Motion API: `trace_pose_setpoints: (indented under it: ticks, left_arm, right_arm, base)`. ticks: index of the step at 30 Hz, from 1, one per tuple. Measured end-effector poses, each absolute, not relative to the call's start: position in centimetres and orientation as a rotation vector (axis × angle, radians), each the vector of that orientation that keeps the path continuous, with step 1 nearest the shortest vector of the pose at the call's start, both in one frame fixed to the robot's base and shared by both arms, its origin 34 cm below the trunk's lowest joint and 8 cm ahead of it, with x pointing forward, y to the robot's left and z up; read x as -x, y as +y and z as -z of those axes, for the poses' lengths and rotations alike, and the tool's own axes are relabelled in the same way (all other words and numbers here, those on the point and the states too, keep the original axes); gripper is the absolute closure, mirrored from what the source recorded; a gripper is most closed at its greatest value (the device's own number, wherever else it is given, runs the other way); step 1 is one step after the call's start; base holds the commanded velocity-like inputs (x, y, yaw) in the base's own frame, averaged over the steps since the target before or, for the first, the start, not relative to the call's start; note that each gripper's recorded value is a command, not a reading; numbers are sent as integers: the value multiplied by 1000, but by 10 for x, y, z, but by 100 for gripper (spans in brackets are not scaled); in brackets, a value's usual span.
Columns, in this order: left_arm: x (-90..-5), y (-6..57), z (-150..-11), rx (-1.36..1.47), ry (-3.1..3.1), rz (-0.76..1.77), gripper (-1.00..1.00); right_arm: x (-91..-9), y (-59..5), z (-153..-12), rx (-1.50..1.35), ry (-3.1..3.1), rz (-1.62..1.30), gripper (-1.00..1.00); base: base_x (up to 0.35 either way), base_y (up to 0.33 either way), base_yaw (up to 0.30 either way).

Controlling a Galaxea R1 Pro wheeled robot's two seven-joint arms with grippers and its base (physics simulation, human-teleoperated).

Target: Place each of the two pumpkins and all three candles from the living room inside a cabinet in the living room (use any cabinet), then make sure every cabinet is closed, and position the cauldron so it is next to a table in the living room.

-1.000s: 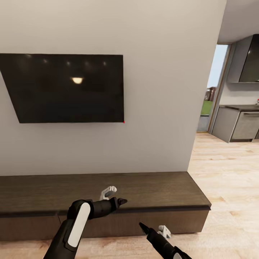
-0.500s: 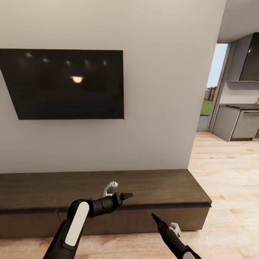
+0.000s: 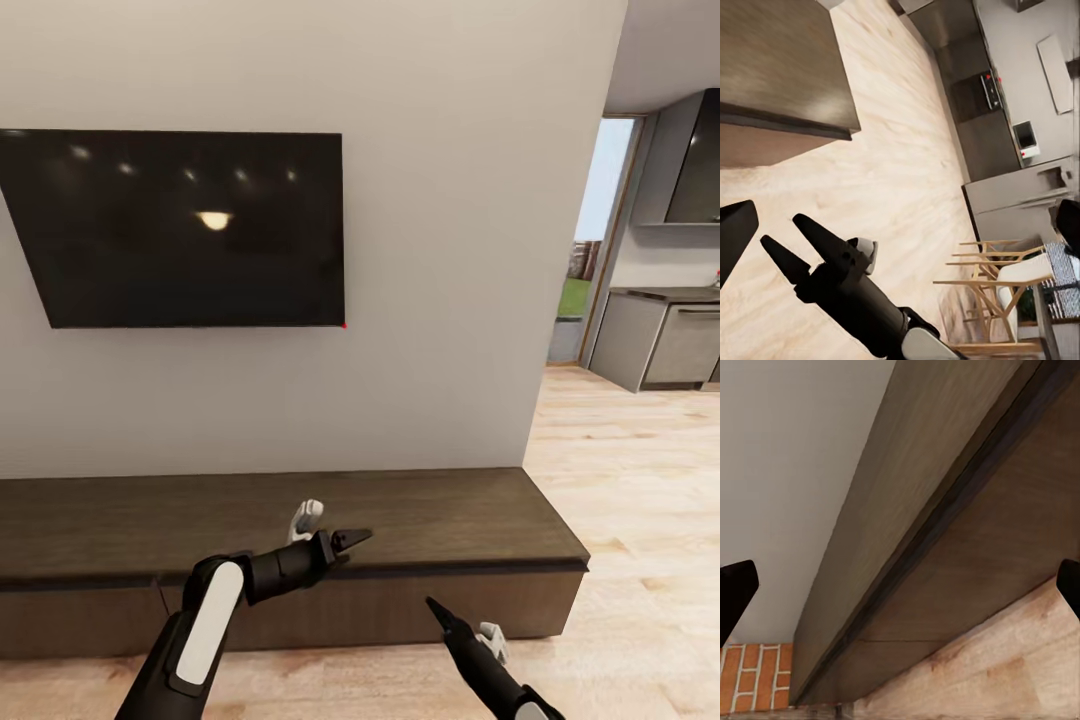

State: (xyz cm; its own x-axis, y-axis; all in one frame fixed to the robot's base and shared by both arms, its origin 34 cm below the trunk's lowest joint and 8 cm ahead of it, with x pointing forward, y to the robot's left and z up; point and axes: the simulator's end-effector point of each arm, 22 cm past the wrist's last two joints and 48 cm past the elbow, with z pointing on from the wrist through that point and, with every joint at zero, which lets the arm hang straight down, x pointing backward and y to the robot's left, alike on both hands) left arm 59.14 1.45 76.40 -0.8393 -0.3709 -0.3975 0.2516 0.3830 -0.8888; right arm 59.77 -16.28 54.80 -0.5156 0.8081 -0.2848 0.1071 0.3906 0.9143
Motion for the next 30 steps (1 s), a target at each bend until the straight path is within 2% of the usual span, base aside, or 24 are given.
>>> trace_pose_setpoints:
  ticks: [6,19,30]
  left_arm:
    - [-583,5,-790,46,1990,1618,-100]
    - [-583,12,-791,36,1980,1622,-100]
    - [-582,12,-791,32,1982,1619,-100]
  right_arm:
    - [-591,-157,-547,-798,1901,-1231,-100]
    - [-574,-159,-524,-873,1943,-1222,-100]
    - [-583,-189,-530,-986,1848,-1221,-100]
  base:
    - [0,0,0]
    - [6,0,0]
    - [279,0,0]
